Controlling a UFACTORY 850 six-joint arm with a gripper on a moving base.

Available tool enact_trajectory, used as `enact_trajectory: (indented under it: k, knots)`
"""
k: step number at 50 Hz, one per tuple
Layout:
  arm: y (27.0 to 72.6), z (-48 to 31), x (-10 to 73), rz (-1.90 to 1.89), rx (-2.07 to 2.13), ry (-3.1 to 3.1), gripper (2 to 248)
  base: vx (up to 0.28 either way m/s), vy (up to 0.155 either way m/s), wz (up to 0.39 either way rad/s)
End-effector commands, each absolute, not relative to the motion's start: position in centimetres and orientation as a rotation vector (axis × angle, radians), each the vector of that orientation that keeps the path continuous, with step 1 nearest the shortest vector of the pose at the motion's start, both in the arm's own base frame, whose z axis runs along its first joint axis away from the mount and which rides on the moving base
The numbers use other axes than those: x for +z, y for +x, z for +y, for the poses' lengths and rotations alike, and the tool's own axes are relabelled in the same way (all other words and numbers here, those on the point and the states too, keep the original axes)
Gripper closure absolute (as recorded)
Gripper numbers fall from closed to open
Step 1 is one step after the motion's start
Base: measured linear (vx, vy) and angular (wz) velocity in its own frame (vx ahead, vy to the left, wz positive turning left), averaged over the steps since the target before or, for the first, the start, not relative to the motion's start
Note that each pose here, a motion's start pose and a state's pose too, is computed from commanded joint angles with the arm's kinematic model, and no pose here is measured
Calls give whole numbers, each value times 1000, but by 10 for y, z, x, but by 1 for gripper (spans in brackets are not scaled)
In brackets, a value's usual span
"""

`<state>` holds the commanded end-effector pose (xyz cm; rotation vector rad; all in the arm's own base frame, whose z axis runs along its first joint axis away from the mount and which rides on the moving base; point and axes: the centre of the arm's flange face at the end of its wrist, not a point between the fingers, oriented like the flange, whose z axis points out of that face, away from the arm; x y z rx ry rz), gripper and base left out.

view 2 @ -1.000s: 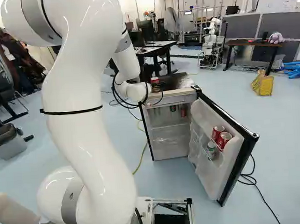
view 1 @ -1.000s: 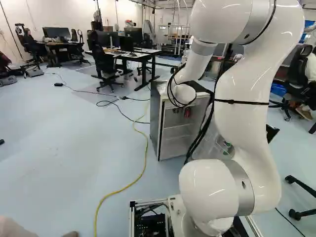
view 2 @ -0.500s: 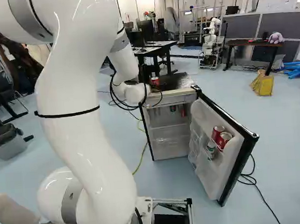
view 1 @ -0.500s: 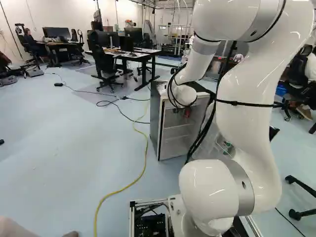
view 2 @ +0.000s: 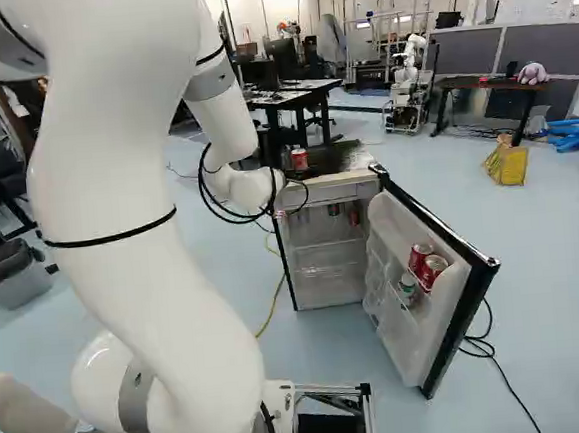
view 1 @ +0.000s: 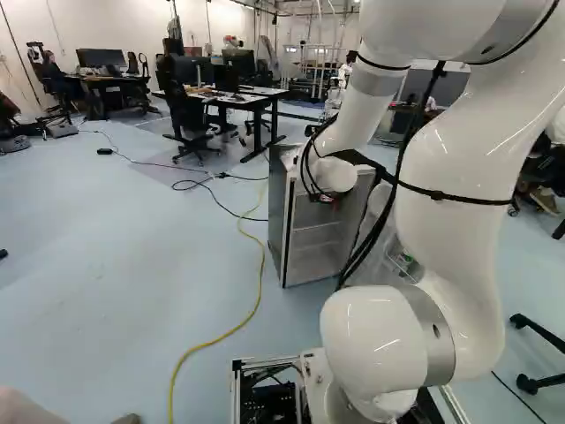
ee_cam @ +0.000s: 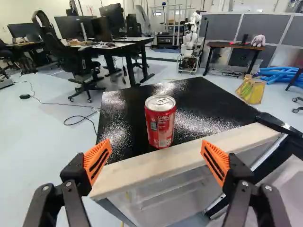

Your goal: Grab a drink from the fridge

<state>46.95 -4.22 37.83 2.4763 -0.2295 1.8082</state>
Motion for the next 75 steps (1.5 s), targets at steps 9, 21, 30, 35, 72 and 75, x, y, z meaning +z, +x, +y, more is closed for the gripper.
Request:
enact_trajectory:
  k: [9,21,30,35,72,75]
  knots:
    - [451,-38,379,-222,1803,2485,3,0,0,0]
    - [426,-36,380,-223,1794,2491,3,0,0,0]
    - [411,-43,381,-246,1783,2483,3,0,0,0]
    - [403,-48,381,-263,1777,2476,3,0,0,0]
    - [389,-98,405,-409,1767,2372,3,0,0,0]
    - [389,-102,407,-421,1756,2372,3,0,0,0]
